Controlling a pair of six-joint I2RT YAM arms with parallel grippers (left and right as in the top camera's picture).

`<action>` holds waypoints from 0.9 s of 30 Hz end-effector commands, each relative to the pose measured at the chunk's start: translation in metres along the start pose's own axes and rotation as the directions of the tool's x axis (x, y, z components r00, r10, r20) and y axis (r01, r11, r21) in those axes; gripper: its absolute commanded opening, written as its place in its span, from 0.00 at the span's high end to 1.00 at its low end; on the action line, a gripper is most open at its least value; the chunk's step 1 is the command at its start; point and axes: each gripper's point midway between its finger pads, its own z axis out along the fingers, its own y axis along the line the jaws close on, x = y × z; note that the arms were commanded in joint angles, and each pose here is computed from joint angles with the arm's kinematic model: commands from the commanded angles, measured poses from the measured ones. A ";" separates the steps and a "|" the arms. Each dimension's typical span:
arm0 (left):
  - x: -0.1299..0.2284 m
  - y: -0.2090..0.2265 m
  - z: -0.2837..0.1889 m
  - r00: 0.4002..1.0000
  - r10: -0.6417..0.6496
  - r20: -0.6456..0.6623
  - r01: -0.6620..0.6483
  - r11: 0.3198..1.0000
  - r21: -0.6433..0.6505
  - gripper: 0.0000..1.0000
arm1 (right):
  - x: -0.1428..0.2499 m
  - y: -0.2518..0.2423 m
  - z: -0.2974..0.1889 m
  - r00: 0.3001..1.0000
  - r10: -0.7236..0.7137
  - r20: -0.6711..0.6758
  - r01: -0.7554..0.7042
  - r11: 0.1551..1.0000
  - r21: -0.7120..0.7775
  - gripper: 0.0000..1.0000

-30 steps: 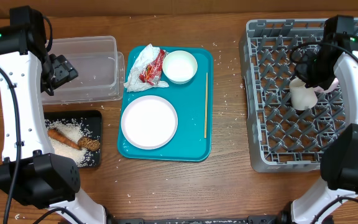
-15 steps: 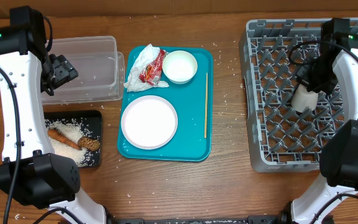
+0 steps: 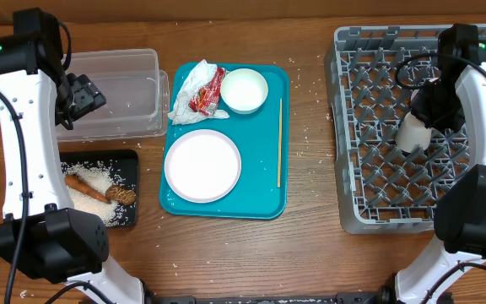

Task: Sort waste into correct bins and load items into the dishwasher

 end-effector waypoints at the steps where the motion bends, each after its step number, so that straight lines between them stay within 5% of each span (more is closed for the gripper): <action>1: -0.002 -0.001 -0.011 1.000 0.003 0.028 -0.003 1.000 0.018 0.00 | -0.011 0.001 -0.007 0.999 0.025 0.037 -0.024 1.000 -0.020 0.90; 20: -0.002 -0.001 -0.011 1.000 0.003 0.028 -0.003 1.000 0.018 0.00 | -0.019 -0.015 0.013 0.996 0.090 0.021 -0.089 0.995 -0.037 0.86; 27: -0.002 -0.002 -0.011 1.000 0.003 0.029 -0.004 1.000 0.018 0.00 | -0.017 -0.018 0.008 0.995 0.095 0.011 -0.094 0.995 -0.043 0.93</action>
